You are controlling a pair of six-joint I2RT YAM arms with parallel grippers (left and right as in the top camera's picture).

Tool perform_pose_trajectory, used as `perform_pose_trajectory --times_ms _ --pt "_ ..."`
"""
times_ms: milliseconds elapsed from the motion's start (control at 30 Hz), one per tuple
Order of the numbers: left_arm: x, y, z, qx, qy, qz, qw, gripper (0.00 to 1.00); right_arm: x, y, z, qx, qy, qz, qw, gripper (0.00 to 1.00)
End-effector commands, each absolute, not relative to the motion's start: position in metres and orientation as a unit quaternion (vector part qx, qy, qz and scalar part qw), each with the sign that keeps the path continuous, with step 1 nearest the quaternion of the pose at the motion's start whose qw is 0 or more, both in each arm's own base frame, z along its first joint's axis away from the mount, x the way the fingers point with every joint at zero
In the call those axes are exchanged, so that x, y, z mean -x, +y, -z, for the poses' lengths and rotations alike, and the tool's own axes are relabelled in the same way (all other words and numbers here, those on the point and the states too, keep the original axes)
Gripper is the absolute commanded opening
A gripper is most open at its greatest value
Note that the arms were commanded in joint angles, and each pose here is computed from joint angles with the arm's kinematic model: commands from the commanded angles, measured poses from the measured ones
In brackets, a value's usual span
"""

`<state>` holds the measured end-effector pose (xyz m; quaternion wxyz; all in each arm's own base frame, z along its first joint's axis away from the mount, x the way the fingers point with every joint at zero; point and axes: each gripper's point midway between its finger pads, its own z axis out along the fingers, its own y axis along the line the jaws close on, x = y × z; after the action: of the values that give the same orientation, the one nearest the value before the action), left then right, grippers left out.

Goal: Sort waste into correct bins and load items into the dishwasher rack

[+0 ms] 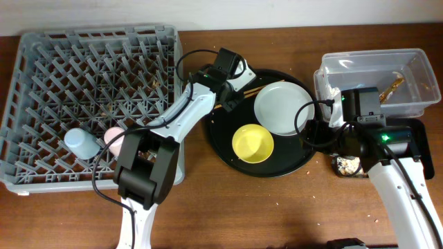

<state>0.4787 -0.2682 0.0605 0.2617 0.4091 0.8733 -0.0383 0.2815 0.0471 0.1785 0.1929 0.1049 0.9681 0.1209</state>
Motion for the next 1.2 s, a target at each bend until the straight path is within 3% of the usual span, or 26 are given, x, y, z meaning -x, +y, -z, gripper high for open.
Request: perform_pose_trajectory --times_ms 0,367,400,433,567,733,833,900,967,1067,1133,1167 --pt "-0.48 -0.27 -0.042 -0.411 0.876 0.051 0.247 0.31 -0.282 0.046 -0.179 -0.108 0.967 -0.123 0.193 0.76" --pt "-0.46 -0.263 0.016 -0.416 0.891 0.055 0.174 0.3 -0.283 0.046 -0.179 -0.108 0.967 -0.123 0.195 0.77" --pt "-0.454 -0.264 0.016 -0.419 0.891 0.063 0.163 0.27 -0.283 0.046 -0.179 -0.108 0.967 -0.123 0.195 0.77" --pt "-0.449 -0.263 0.012 -0.415 0.894 0.067 0.153 0.17 -0.283 0.046 -0.179 -0.108 0.967 -0.123 0.195 0.77" --pt "-0.448 -0.261 -0.043 -0.401 0.901 0.07 0.153 0.03 -0.284 0.046 -0.18 -0.108 0.967 -0.124 0.197 0.77" --pt "-0.444 -0.241 -0.148 -0.328 0.916 0.081 0.218 0.03 -0.286 0.046 -0.18 -0.107 0.966 -0.124 0.201 0.76" --pt "-0.44 -0.196 -0.214 -0.255 0.927 0.09 0.261 0.03 -0.286 0.046 -0.18 -0.107 0.966 -0.124 0.201 0.77" --pt "-0.43 -0.202 -0.215 -0.262 0.925 0.115 0.249 0.03 -0.286 0.046 -0.18 -0.107 0.966 -0.124 0.201 0.76" --pt "-0.425 -0.206 -0.192 -0.267 0.931 0.112 0.222 0.21 -0.286 0.046 -0.18 -0.107 0.966 -0.124 0.2 0.77" --pt "-0.396 -0.221 -0.113 -0.323 0.935 0.098 0.111 0.35 -0.286 0.046 -0.18 -0.107 0.966 -0.124 0.2 0.77" --pt "-0.381 -0.236 -0.093 -0.342 0.931 0.097 0.079 0.57 -0.286 0.046 -0.18 -0.107 0.966 -0.124 0.2 0.77" --pt "-0.377 -0.243 -0.089 -0.35 0.929 0.097 0.075 0.59 -0.286 0.046 -0.18 -0.107 0.966 -0.124 0.201 0.77"
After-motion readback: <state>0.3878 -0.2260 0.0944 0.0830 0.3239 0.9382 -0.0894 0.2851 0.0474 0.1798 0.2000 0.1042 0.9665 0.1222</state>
